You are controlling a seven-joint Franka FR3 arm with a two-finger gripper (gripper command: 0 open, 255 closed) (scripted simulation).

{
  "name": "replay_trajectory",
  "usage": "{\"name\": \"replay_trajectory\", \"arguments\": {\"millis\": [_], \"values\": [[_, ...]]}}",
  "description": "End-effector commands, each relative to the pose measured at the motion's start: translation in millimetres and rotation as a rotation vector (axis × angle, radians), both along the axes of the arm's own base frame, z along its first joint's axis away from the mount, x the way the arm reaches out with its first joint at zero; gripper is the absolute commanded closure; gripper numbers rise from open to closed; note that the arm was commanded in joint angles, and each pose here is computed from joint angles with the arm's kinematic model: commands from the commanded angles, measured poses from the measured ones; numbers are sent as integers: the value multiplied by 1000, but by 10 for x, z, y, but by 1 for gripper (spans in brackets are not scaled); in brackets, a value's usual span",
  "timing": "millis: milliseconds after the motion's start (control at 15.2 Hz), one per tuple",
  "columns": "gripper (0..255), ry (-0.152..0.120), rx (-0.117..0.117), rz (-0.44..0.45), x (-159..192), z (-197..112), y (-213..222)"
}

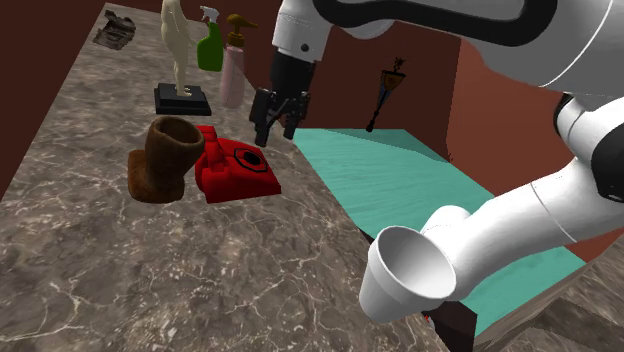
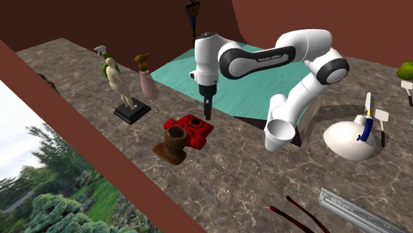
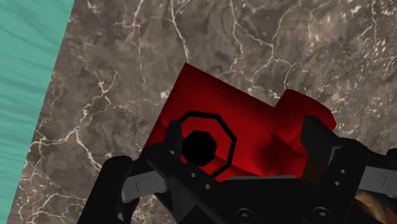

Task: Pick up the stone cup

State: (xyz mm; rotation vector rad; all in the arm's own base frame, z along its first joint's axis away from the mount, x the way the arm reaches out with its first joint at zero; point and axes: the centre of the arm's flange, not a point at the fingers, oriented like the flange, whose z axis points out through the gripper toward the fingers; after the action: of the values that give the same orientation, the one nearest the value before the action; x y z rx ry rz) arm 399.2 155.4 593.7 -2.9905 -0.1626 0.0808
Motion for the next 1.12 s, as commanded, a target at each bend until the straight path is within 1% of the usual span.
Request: {"name": "replay_trajectory", "arguments": {"millis": [0, 858, 924, 1056], "values": [[0, -8, 8, -5, 162, 5, 209], [0, -58, 49, -30, 1035, 218, 1554], [0, -59, 50, -31, 1057, 225, 1587], [0, -59, 50, -31, 1056, 119, 1587]]}}
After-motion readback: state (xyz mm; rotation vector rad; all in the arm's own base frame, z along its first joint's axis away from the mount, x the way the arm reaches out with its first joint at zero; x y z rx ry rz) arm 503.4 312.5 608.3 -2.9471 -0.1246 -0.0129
